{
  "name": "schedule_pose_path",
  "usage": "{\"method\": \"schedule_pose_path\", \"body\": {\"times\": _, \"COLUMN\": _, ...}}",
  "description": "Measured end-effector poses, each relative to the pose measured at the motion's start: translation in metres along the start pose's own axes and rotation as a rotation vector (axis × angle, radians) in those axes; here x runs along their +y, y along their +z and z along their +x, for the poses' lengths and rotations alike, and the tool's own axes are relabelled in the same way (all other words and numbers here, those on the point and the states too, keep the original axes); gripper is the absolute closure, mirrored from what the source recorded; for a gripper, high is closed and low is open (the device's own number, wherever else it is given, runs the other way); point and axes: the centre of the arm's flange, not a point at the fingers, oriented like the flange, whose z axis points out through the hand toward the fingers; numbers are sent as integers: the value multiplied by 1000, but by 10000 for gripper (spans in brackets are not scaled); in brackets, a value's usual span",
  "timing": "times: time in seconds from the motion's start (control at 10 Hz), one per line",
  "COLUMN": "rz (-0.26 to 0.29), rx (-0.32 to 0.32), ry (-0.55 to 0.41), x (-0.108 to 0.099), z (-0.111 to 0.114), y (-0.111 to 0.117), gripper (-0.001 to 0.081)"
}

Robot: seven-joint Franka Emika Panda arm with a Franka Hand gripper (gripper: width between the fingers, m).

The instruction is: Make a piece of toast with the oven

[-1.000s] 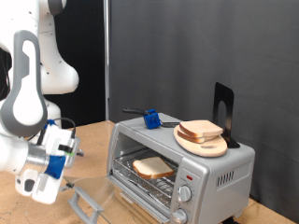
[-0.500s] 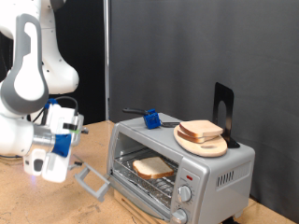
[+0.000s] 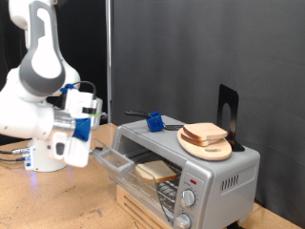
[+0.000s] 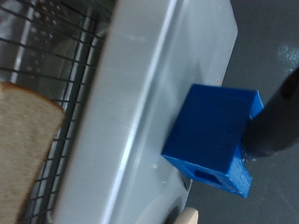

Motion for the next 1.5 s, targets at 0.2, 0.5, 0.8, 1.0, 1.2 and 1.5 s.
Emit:
{"method": "schedule_pose_path", "body": {"times": 0.2, "rz": -25, "rx": 8, "ry": 2, "x": -13, "z": -7, "y": 23, "gripper": 124}}
{"method": "schedule_pose_path", "body": {"times": 0.5, "rz": -43, "rx": -3, "ry": 6, "x": -18, "z": -16, "y": 43, "gripper": 124}}
{"method": "schedule_pose_path", "body": {"times": 0.8, "rz": -40, "rx": -10, "ry": 15, "x": -19, "z": -24, "y": 43, "gripper": 124}}
{"method": "schedule_pose_path", "body": {"times": 1.0, "rz": -5, "rx": 12, "ry": 16, "x": -20, "z": -26, "y": 26, "gripper": 124}}
{"method": "schedule_pose_path", "body": {"times": 1.2, "rz": 36, "rx": 79, "ry": 19, "x": -19, "z": -26, "y": -5, "gripper": 124}}
{"method": "schedule_pose_path", "body": {"times": 1.5, "rz": 59, "rx": 170, "ry": 4, "x": -21, "z": -21, "y": -50, "gripper": 124}}
